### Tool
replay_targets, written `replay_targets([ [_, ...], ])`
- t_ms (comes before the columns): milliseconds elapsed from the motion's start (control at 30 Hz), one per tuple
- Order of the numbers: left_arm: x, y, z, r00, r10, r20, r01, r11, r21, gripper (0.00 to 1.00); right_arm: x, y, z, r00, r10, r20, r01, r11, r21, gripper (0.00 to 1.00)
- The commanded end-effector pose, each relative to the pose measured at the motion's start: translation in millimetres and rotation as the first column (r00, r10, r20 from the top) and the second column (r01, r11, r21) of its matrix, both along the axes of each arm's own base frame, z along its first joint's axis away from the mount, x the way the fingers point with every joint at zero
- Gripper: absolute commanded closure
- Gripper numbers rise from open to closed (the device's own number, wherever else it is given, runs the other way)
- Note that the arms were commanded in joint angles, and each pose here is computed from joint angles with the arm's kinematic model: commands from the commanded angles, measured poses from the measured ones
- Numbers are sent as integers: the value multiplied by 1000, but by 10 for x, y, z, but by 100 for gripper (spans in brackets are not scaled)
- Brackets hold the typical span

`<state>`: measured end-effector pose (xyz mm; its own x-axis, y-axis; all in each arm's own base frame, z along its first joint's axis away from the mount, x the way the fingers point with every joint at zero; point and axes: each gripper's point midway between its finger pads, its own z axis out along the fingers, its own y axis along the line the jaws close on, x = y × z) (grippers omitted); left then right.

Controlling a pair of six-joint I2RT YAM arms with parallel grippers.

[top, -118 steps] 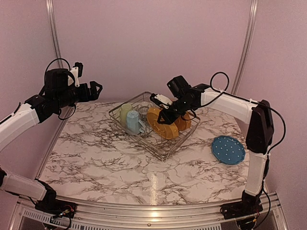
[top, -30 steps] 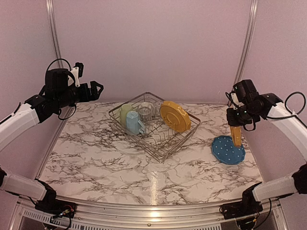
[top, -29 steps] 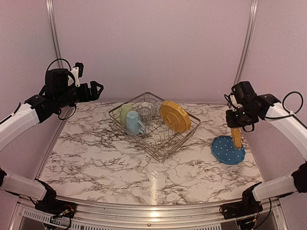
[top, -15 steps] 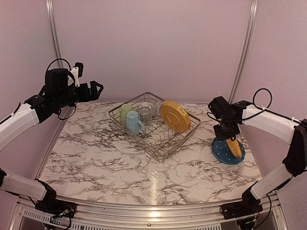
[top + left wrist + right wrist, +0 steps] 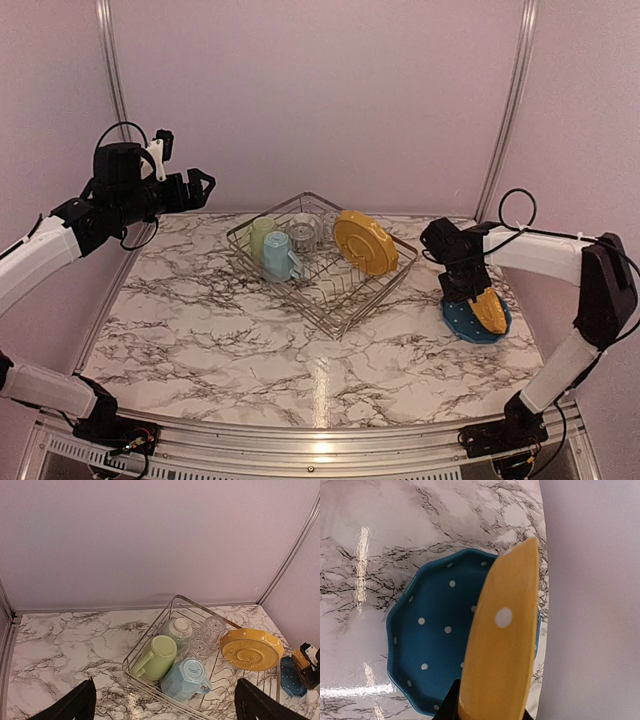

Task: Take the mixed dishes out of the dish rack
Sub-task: Place the plate in the corner of the board.

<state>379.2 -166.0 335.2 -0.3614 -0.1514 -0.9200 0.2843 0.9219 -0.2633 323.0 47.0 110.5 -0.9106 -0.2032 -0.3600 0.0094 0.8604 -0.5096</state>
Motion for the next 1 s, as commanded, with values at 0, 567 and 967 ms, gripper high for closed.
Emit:
replay_targets([
  [0, -41, 12, 94, 1000, -5, 20, 6, 1000, -11, 1, 117, -87, 87, 997, -23, 74, 29, 996, -88, 100],
  [567, -51, 16, 113, 1000, -7, 25, 7, 1000, -9, 1, 2, -8, -436, 999, -4, -51, -2, 995, -104, 86],
  [967, -48, 19, 106, 1000, -5, 23, 5, 1000, -6, 1, 90, 195, -628, 997, 26, -66, -26, 1000, -5, 66],
])
